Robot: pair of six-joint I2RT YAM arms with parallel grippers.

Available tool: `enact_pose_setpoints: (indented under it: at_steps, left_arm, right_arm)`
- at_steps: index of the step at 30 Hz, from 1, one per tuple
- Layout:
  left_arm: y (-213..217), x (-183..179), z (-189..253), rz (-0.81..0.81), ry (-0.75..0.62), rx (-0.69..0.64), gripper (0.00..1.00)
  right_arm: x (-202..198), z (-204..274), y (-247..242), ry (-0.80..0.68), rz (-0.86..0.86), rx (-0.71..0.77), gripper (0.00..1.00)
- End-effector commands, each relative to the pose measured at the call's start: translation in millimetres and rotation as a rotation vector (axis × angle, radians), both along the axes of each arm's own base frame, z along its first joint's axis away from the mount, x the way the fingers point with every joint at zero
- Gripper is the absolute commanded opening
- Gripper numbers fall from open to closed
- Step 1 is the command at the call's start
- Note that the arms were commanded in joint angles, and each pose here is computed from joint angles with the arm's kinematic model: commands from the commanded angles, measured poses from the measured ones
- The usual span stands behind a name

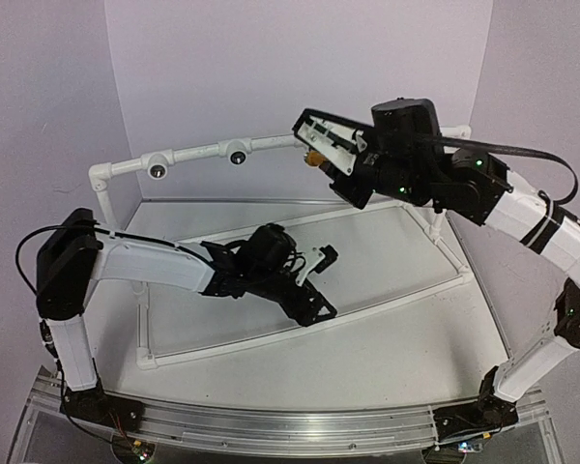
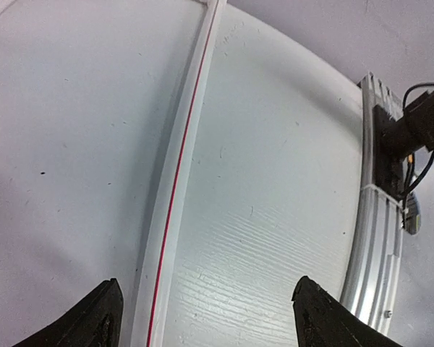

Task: Install the water faucets
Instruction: Hold the pipe with the faucet installed at the center of the board.

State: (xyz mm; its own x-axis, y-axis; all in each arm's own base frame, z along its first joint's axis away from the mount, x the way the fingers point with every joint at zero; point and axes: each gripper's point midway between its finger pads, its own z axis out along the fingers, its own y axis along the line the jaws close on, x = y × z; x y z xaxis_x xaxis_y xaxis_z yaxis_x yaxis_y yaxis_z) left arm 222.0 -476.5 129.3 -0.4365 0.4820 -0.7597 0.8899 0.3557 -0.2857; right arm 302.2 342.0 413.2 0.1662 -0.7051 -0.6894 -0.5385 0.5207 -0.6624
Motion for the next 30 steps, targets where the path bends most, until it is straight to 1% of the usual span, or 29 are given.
enact_pose_setpoints:
  at_steps: [1, 7, 9, 14, 16, 21, 25, 30]
  left_arm:
    - [-18, 1, -14, -0.111, -0.132, 0.101, 0.86]
    - [-36, -13, -64, -0.214, -0.193, 0.209, 0.87]
    - [-35, -18, -86, -0.228, -0.198, 0.25, 0.83]
    - [-23, -5, -117, -0.182, -0.241, 0.333, 0.76]
    - [-20, -6, -124, -0.177, -0.231, 0.344, 0.7]
    - [-16, -1, -139, -0.153, -0.222, 0.366, 0.47]
    - [-13, 8, -144, -0.138, -0.205, 0.366, 0.22]
    - [-11, 12, -149, -0.133, -0.178, 0.363, 0.03]
  right_arm:
    - [22, -2, -25, -0.156, -0.141, -0.254, 0.0]
    - [33, -5, -19, -0.254, -0.162, -0.304, 0.0]
    - [35, -5, -17, -0.297, -0.171, -0.323, 0.0]
    - [37, -18, -16, -0.351, -0.176, -0.39, 0.0]
    - [36, -28, -15, -0.371, -0.159, -0.45, 0.0]
    - [37, -30, -19, -0.46, -0.191, -0.487, 0.0]
    - [36, -24, -25, -0.535, -0.229, -0.492, 0.0]
    - [30, -13, -25, -0.603, -0.237, -0.48, 0.0]
